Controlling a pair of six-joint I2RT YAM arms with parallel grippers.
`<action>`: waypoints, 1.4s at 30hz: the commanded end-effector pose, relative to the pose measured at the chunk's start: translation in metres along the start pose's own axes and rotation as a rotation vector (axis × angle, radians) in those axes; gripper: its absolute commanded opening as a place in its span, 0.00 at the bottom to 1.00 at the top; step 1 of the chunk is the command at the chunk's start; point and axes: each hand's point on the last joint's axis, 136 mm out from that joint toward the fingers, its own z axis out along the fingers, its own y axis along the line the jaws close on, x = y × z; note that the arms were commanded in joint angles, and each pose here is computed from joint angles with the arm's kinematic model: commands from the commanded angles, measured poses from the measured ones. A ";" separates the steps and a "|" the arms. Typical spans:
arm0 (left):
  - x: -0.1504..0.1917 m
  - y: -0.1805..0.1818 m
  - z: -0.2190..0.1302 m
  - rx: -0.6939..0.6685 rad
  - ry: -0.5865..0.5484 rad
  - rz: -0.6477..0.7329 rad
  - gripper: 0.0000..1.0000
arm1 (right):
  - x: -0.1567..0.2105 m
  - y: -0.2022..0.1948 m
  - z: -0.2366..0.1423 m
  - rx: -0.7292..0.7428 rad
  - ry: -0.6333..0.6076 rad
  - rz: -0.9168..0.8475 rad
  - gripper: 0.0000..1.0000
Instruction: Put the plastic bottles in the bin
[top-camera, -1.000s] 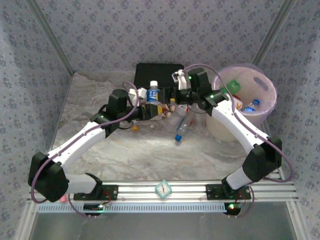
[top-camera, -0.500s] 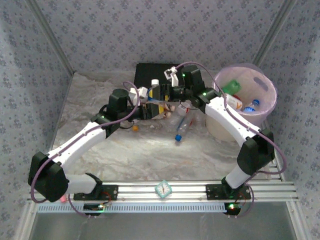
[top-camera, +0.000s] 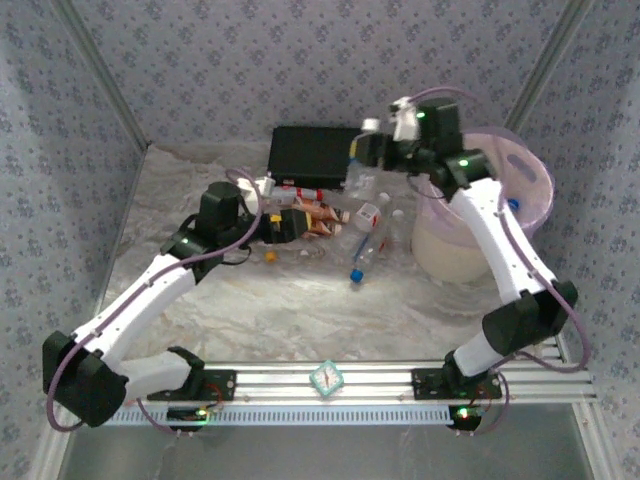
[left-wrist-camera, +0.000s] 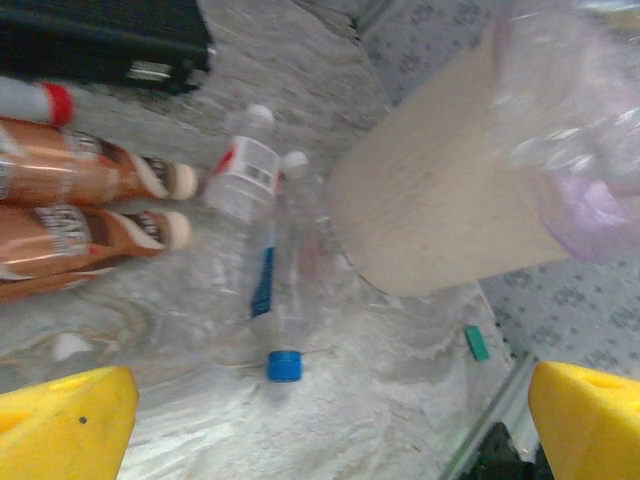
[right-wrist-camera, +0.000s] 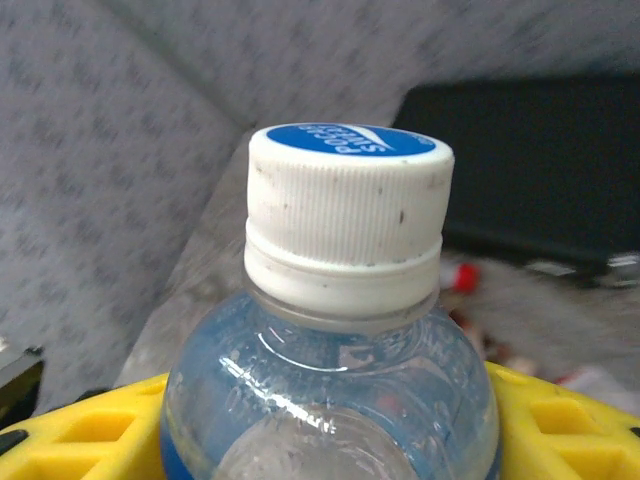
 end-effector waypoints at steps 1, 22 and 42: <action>0.014 0.027 -0.006 -0.101 0.029 -0.010 0.99 | -0.023 -0.027 -0.060 0.160 -0.095 -0.023 0.33; 0.028 0.100 0.003 -0.356 0.074 -0.141 0.76 | -0.013 -0.189 -0.130 0.717 -0.088 0.127 0.00; 0.040 0.139 0.008 -0.534 0.129 -0.119 0.82 | 0.119 -0.266 -0.055 0.780 0.302 0.267 0.01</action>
